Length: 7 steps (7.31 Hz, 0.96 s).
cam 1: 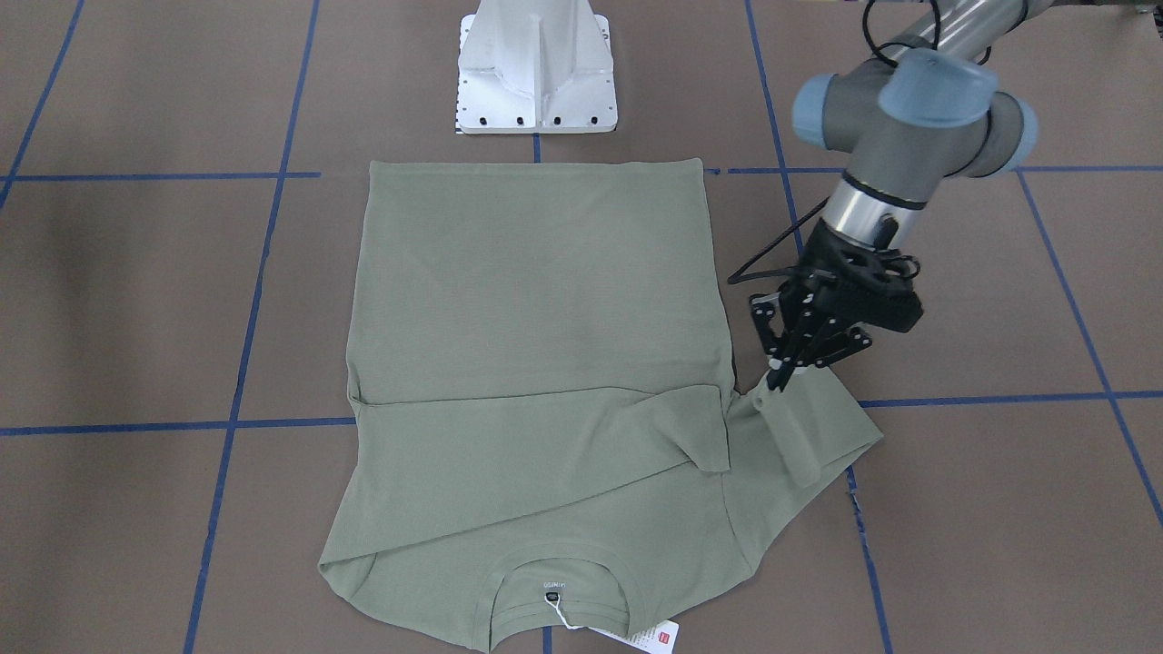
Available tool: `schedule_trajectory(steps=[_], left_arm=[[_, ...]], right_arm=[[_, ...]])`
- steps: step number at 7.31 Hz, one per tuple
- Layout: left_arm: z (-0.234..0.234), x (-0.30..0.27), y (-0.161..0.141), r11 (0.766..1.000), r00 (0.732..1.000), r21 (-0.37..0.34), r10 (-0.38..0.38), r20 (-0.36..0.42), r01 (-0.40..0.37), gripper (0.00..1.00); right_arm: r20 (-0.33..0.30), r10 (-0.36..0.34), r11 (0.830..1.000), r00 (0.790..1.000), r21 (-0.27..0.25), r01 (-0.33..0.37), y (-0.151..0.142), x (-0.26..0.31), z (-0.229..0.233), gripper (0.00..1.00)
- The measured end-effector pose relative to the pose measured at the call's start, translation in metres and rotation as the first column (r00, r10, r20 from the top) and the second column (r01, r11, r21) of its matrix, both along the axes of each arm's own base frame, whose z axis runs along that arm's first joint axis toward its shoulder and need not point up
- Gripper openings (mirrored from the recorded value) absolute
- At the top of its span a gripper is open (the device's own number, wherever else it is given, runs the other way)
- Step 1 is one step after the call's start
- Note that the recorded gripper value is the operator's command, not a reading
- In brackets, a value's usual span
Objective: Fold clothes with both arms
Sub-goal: 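Fold the grasped sleeve across the shirt body and release it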
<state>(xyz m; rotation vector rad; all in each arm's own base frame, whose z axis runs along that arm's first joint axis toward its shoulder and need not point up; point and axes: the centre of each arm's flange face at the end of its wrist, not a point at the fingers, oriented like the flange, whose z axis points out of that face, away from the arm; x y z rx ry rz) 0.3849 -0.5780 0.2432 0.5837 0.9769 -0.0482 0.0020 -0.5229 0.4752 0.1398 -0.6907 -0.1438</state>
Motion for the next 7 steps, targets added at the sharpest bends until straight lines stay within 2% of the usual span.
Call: schedule_trajectory(steps=[2, 3, 4, 5, 7], left_arm=[[-0.105, 0.094, -0.029, 0.996, 0.996, -0.085, -0.045, -0.078, 0.038, 0.00], [-0.146, 0.134, -0.024, 0.995, 0.993, -0.096, -0.048, -0.106, 0.038, 0.00], [-0.169, 0.172, -0.002, 0.997, 0.991, -0.072, -0.035, -0.129, 0.026, 0.00], [-0.170, 0.211, 0.033, 1.000, 0.988, -0.011, -0.007, -0.152, 0.005, 0.00], [-0.148, 0.262, 0.095, 0.990, 0.979, 0.128, 0.083, -0.183, -0.060, 0.00]], right_arm=[[0.000, 0.003, 1.000, 1.000, 0.000, -0.003, -0.001, 0.001, 0.000, 1.00], [0.000, 0.005, 1.000, 1.000, 0.000, -0.005, -0.001, 0.002, 0.000, 1.00], [0.000, 0.009, 1.000, 1.000, -0.001, -0.009, -0.001, 0.004, 0.000, 1.00], [0.000, 0.013, 1.000, 1.000, -0.002, -0.013, 0.000, 0.006, 0.000, 1.00], [0.000, 0.018, 1.000, 1.000, -0.004, -0.018, 0.000, 0.007, 0.000, 1.00]])
